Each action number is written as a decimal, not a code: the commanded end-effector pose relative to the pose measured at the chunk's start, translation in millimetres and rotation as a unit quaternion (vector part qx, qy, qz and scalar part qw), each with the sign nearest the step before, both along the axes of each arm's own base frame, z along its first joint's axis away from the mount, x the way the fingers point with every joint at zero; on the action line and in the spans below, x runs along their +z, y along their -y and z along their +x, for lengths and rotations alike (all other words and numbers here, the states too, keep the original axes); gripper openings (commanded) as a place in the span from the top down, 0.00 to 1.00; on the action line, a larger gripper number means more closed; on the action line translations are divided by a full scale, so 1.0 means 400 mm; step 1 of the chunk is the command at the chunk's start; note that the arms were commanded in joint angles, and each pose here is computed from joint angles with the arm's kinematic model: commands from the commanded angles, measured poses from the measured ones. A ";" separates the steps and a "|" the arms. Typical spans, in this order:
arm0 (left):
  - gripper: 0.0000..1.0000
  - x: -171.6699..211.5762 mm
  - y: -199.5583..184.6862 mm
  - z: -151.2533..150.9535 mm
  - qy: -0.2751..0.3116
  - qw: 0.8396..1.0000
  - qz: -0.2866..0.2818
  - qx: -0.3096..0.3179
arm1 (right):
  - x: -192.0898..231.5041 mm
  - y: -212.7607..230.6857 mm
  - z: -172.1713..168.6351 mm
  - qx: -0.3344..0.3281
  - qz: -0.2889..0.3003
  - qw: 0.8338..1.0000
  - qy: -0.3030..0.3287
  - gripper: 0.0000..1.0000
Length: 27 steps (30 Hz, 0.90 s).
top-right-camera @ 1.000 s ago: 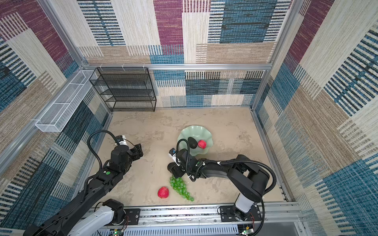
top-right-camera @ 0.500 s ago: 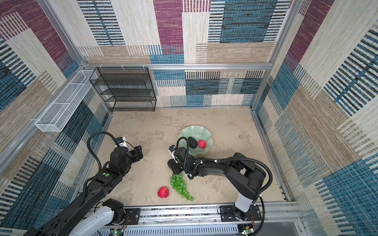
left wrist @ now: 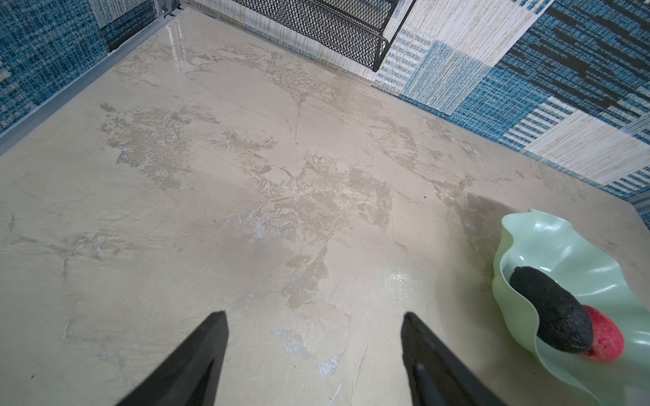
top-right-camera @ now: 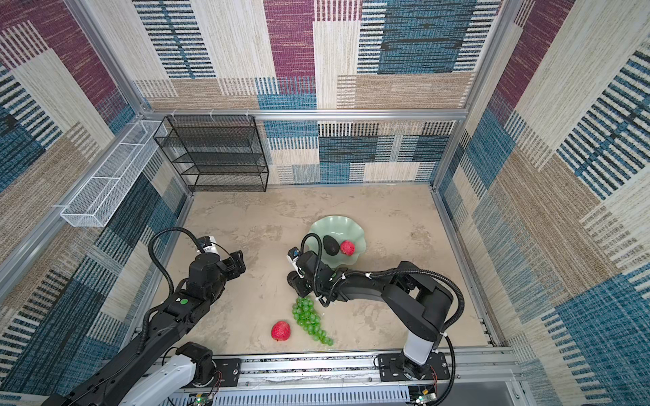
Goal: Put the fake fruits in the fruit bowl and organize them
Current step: 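Carry the avocado into the bowl and release it with the right gripper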
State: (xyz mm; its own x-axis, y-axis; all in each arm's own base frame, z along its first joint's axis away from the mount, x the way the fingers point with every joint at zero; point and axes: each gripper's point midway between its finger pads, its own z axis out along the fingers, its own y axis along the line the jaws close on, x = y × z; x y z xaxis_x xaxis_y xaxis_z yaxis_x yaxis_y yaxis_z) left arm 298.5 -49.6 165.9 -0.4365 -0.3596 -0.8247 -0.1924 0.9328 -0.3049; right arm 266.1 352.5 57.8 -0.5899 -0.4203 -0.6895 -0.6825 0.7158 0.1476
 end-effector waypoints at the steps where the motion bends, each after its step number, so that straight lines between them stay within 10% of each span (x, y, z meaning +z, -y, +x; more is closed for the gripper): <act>1: 0.19 0.007 0.001 0.001 0.005 1.000 -0.007 0.001 | 0.042 0.001 0.019 -0.014 0.016 1.000 0.016 0.49; 13: 0.19 0.013 0.000 0.000 0.009 1.000 -0.006 -0.004 | 0.309 0.268 0.210 -0.147 0.057 0.982 0.106 0.49; 27: 0.19 0.000 0.049 -0.007 -0.022 0.998 -0.019 -0.059 | 0.231 0.400 0.456 -0.217 0.009 0.967 0.131 0.49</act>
